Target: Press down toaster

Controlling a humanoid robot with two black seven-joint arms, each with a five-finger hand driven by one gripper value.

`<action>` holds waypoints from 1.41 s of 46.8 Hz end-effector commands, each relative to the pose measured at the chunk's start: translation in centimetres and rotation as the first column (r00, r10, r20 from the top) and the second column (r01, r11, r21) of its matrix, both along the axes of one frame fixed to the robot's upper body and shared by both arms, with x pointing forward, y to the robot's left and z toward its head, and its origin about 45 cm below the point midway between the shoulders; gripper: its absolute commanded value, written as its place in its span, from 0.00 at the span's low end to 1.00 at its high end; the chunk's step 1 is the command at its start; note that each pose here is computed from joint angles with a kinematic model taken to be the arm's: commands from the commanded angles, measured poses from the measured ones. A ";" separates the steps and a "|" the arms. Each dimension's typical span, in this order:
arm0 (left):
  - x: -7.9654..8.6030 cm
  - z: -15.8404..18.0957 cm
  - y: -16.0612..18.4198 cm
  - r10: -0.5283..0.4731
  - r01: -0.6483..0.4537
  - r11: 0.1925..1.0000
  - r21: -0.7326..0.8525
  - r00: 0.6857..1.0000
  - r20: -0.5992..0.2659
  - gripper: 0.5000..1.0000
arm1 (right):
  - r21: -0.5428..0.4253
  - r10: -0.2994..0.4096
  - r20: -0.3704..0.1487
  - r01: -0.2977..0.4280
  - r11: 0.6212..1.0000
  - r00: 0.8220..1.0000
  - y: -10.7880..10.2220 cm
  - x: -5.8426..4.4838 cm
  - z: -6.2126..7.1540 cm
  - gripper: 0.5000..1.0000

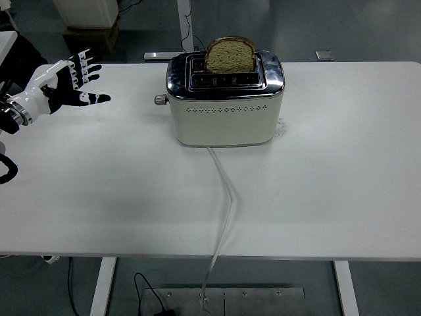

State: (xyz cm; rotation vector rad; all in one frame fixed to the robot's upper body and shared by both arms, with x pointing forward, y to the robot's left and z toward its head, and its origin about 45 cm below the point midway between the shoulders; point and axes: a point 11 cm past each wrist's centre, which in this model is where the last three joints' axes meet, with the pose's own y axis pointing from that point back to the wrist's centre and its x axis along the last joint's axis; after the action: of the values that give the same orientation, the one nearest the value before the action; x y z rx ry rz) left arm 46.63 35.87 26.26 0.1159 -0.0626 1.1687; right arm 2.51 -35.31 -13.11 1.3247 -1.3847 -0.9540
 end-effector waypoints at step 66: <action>0.7 -8.3 -2.5 0.330 -0.401 0.714 -0.573 0.916 -0.229 1.00 | 0.002 -0.001 0.002 0.001 1.000 1.000 0.0 0.1 0.0 1.00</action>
State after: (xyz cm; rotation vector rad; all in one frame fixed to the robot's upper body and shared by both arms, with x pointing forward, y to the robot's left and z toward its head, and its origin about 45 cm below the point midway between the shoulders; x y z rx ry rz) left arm 47.34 33.32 17.93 -0.3996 0.4626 1.5287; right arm 2.57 -35.29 -13.10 1.3256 -1.3856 -0.9540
